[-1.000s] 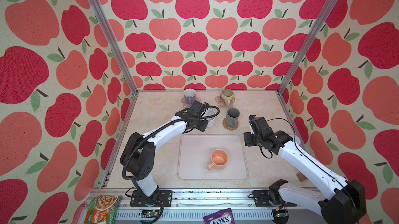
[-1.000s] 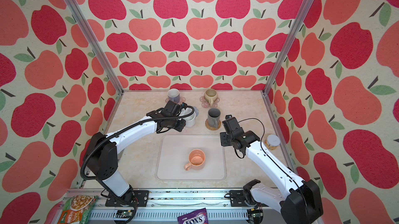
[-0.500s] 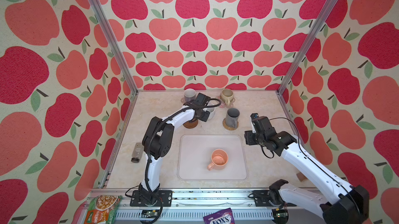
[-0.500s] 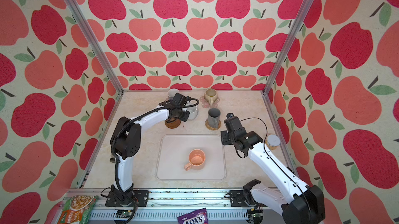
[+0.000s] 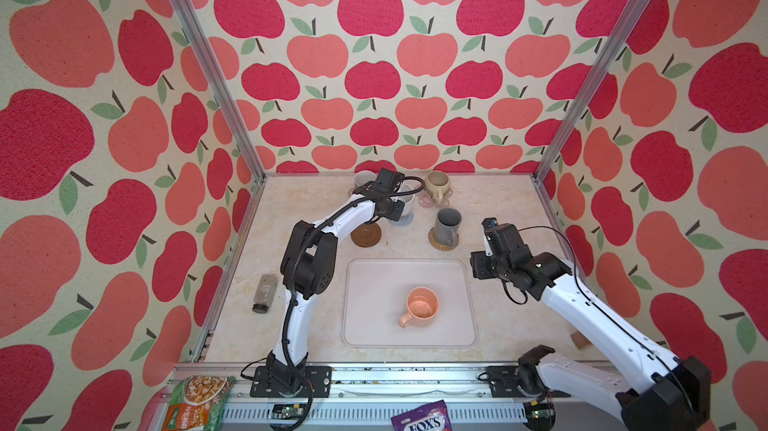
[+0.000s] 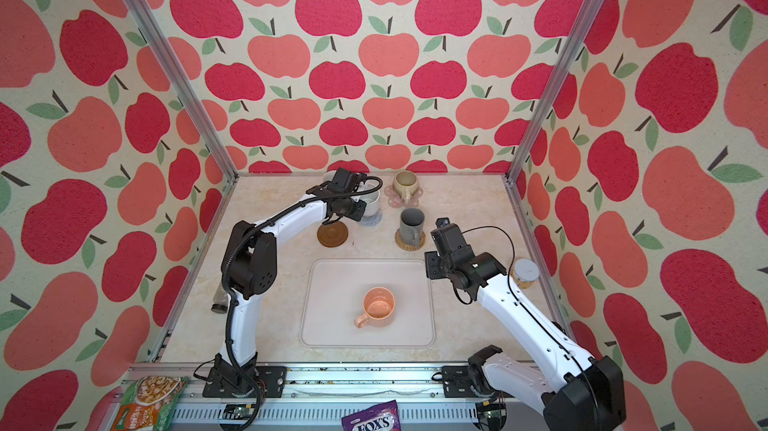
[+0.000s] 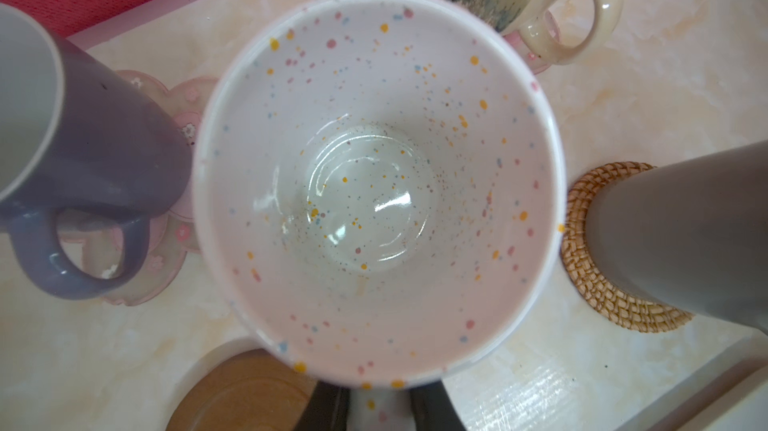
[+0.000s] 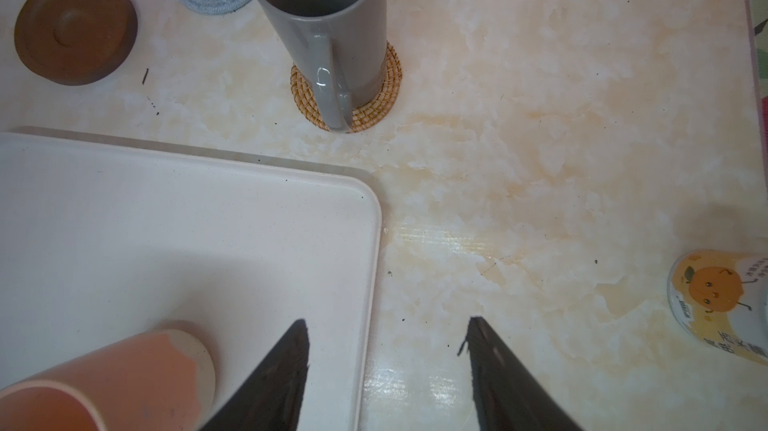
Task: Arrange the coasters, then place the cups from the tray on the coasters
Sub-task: 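Carry the white speckled mug to the grey knit coaster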
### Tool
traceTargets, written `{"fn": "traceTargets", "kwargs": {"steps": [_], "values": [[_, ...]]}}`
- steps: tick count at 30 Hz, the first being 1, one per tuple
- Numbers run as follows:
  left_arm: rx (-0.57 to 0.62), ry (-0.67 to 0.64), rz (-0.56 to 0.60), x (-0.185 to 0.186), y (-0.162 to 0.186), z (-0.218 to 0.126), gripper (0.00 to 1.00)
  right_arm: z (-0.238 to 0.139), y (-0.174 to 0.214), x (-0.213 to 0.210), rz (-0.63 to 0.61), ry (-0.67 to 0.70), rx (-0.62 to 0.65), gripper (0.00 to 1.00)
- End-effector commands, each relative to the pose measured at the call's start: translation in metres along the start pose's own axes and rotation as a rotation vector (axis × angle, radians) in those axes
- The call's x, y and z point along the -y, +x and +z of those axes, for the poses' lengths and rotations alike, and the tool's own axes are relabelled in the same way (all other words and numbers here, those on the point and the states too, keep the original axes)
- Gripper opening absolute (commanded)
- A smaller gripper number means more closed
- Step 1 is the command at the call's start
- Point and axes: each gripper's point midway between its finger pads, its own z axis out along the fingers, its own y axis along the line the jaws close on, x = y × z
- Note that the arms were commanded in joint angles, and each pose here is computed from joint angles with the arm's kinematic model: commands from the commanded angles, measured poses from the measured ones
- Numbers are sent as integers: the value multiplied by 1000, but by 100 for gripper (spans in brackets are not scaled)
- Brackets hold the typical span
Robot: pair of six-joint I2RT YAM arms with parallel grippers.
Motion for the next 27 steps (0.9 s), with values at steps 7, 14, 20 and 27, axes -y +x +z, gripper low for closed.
{"fn": "traceTargets", "kwargs": {"steps": [7,14,20,27], "values": [[74,12,-6,-3,-26,1,0,-4,-7,-1,2,-9,4,64],[65,36,-9,4,-19,0,0,-2,-7,-3,3,-9,-6,64],[118,7,-19,1,-29,-19,0,-3,-6,-4,12,-18,0,63],[157,20,-5,14,-40,-39,0,-5,-6,-4,23,-24,14,64]]}}
